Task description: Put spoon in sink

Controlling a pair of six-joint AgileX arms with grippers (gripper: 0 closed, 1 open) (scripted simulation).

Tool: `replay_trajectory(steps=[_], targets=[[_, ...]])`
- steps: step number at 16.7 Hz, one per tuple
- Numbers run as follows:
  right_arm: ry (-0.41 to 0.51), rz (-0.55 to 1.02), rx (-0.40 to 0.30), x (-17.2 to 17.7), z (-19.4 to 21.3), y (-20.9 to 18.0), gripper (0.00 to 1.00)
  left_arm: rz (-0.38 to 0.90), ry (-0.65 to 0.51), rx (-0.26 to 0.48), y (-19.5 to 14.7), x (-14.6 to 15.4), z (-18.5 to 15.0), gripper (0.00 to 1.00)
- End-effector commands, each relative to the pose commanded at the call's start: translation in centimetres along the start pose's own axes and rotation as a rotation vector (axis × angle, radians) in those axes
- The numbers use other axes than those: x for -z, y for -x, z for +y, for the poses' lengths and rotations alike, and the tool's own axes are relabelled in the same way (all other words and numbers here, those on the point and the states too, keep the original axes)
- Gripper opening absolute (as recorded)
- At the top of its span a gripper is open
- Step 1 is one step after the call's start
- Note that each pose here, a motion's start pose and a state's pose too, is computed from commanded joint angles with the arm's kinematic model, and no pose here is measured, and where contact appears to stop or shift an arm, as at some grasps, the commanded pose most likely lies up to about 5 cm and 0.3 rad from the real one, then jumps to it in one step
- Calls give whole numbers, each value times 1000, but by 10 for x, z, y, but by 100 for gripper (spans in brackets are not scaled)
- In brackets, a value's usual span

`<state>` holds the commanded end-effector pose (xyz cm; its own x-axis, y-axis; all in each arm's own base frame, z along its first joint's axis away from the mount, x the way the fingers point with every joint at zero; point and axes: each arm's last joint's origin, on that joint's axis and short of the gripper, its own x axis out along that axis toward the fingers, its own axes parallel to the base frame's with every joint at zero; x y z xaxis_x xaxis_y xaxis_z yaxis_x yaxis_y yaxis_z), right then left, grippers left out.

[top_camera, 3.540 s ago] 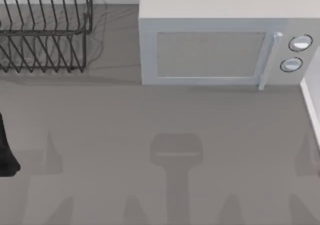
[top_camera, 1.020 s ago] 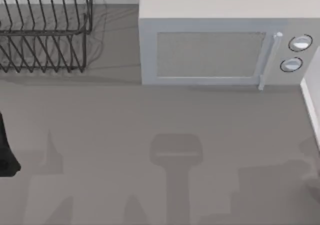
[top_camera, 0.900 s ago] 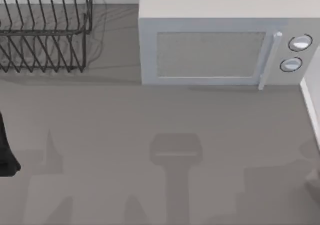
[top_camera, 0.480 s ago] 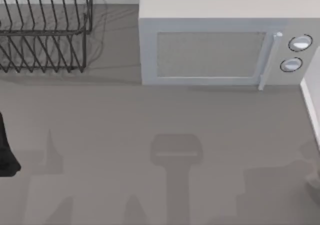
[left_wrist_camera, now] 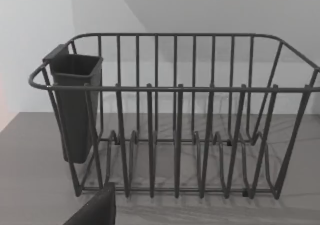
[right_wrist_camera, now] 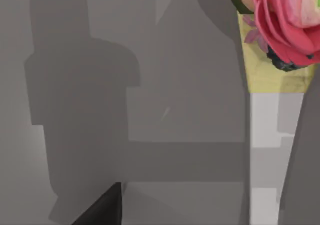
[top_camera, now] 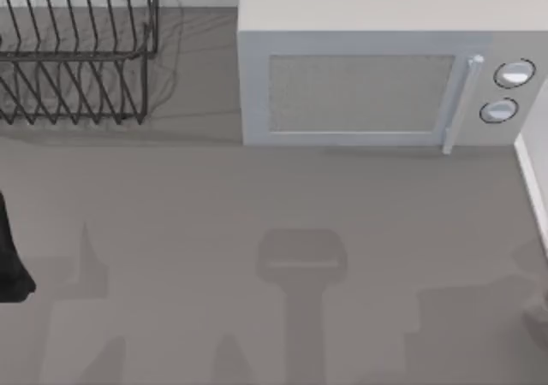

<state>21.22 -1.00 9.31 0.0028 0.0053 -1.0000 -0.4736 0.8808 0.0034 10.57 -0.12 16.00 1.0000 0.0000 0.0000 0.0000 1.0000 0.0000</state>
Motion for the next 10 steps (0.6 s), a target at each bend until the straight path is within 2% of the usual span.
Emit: replay_trajectory(steps=[4,10], targets=[[0,0,0,0,0,0,2,0,0,0,0,0,0,100],[0,0,0,0,0,0,0,0,0,0,0,0,0,100]])
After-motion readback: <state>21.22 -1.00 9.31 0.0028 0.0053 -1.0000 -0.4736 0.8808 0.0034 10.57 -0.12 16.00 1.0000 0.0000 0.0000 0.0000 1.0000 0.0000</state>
